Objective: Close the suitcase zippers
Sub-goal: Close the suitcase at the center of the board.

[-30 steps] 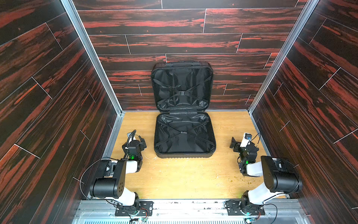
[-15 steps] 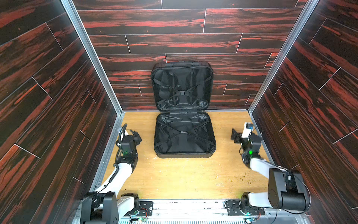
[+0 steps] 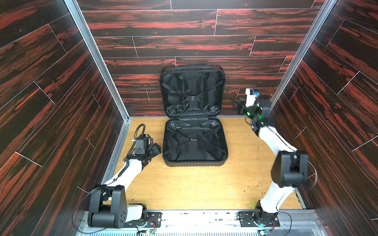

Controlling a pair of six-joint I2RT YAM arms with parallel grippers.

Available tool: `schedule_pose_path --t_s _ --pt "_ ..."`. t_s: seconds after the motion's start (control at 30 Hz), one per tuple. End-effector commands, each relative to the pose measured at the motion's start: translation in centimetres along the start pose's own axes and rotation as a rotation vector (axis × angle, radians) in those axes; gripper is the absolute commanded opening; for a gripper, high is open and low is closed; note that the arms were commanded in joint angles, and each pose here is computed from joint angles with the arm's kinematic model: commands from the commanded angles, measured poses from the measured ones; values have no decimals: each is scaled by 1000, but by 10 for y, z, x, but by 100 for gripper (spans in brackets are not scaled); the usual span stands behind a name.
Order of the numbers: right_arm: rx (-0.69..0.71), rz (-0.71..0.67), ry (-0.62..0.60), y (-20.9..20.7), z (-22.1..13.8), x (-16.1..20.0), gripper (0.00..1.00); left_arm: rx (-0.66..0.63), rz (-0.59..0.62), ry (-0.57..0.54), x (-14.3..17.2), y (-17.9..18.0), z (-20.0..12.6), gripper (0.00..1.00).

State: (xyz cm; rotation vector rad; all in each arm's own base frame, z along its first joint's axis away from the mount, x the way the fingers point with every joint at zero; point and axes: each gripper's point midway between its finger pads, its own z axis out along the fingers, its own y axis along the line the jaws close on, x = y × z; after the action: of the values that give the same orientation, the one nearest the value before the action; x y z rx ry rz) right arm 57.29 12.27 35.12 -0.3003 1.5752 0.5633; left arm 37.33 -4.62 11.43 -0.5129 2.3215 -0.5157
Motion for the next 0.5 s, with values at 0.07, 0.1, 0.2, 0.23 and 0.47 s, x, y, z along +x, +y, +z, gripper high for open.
schedule_pose_path --t_s 0.07,0.1,0.2,0.23,0.47 --pt "21 -11 113 -6 48 29 69 71 -28 75 -2 -20 10 47" --pt "18 -13 121 -6 56 30 68 75 -30 82 -2 -21 13 45" --pt "42 -24 126 -12 72 30 66 76 -30 99 -3 -22 20 41" --pt "49 -32 124 -14 76 30 65 76 -31 102 -3 -22 22 39" --pt "69 -39 134 -26 103 32 59 68 -34 119 -4 -21 30 29"
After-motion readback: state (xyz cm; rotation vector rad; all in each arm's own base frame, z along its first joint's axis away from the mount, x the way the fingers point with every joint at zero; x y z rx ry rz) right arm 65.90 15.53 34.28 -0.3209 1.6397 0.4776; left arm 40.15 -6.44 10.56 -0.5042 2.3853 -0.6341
